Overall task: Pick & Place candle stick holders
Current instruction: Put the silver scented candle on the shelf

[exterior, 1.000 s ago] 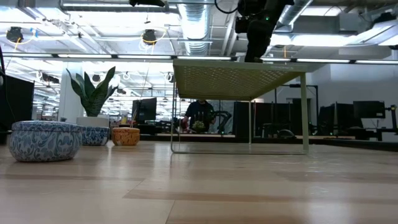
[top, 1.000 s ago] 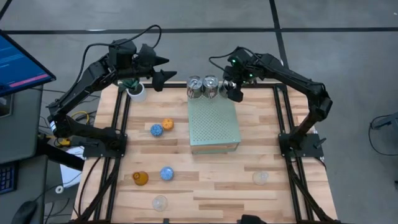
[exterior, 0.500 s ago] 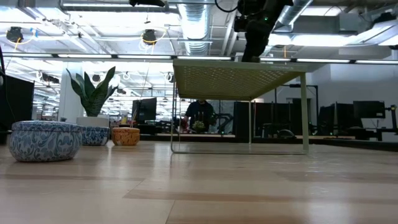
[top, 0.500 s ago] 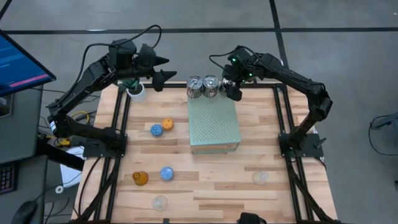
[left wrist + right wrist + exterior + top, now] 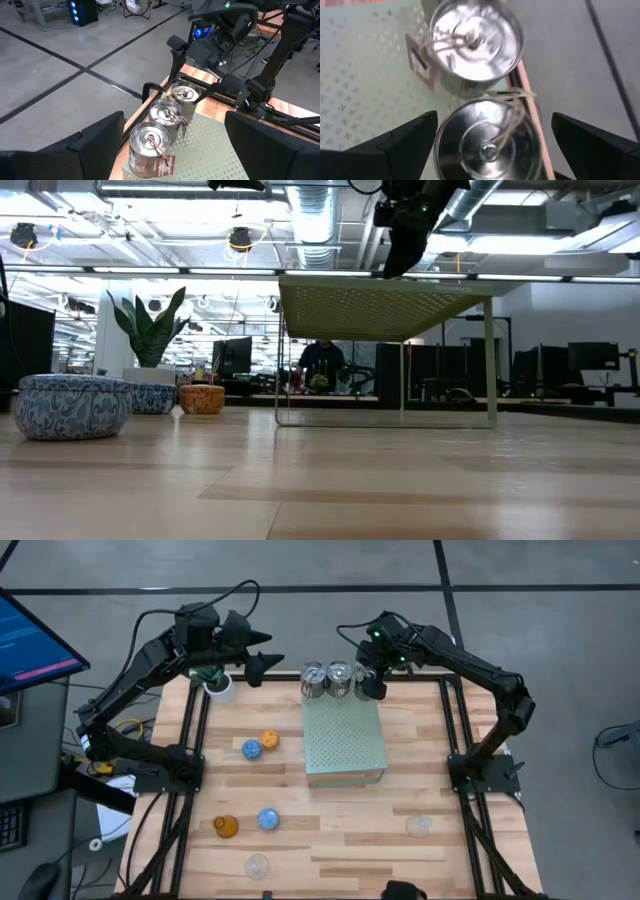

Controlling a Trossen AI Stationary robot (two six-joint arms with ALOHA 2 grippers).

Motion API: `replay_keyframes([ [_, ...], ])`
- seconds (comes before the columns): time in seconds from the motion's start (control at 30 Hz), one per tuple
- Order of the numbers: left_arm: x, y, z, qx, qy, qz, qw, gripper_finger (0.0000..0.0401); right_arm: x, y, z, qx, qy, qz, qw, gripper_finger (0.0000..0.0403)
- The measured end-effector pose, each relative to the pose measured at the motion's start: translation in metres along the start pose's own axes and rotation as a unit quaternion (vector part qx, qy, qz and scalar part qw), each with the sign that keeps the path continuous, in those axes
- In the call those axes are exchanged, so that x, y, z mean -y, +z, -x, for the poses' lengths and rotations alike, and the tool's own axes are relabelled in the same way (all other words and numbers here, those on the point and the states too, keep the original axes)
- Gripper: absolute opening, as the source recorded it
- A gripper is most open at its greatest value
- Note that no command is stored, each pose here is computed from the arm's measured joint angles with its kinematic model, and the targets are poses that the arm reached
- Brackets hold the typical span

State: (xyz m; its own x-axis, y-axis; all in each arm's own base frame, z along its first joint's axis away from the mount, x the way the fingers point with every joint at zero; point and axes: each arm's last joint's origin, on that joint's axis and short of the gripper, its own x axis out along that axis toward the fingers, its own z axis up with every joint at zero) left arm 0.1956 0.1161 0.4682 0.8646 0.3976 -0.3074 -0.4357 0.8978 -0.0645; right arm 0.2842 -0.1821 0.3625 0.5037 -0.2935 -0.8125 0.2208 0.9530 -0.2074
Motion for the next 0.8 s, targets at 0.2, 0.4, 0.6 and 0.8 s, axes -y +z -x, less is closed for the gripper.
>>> replay_keyframes([
  [0.2,0.0,0.0,0.0,0.001,0.0,0.0,1.0,0.0346,0.002,0.002,0.03,0.058,-0.027,-0.003,0.998,0.0381],
  [0.4,0.0,0.0,0.0,0.001,0.0,0.0,1.0,0.0346,-0.007,-0.016,0.079,0.075,-0.031,-0.029,0.996,0.035],
  [0.6,0.0,0.0,0.0,0.001,0.004,0.0,1.0,0.0346,-0.017,-0.064,0.081,0.052,-0.034,-0.059,0.996,0.0202],
  [0.8,0.0,0.0,0.0,0.002,0.006,0.0,1.0,0.0346,-0.015,-0.095,0.051,0.084,-0.027,-0.096,0.992,0.0036],
])
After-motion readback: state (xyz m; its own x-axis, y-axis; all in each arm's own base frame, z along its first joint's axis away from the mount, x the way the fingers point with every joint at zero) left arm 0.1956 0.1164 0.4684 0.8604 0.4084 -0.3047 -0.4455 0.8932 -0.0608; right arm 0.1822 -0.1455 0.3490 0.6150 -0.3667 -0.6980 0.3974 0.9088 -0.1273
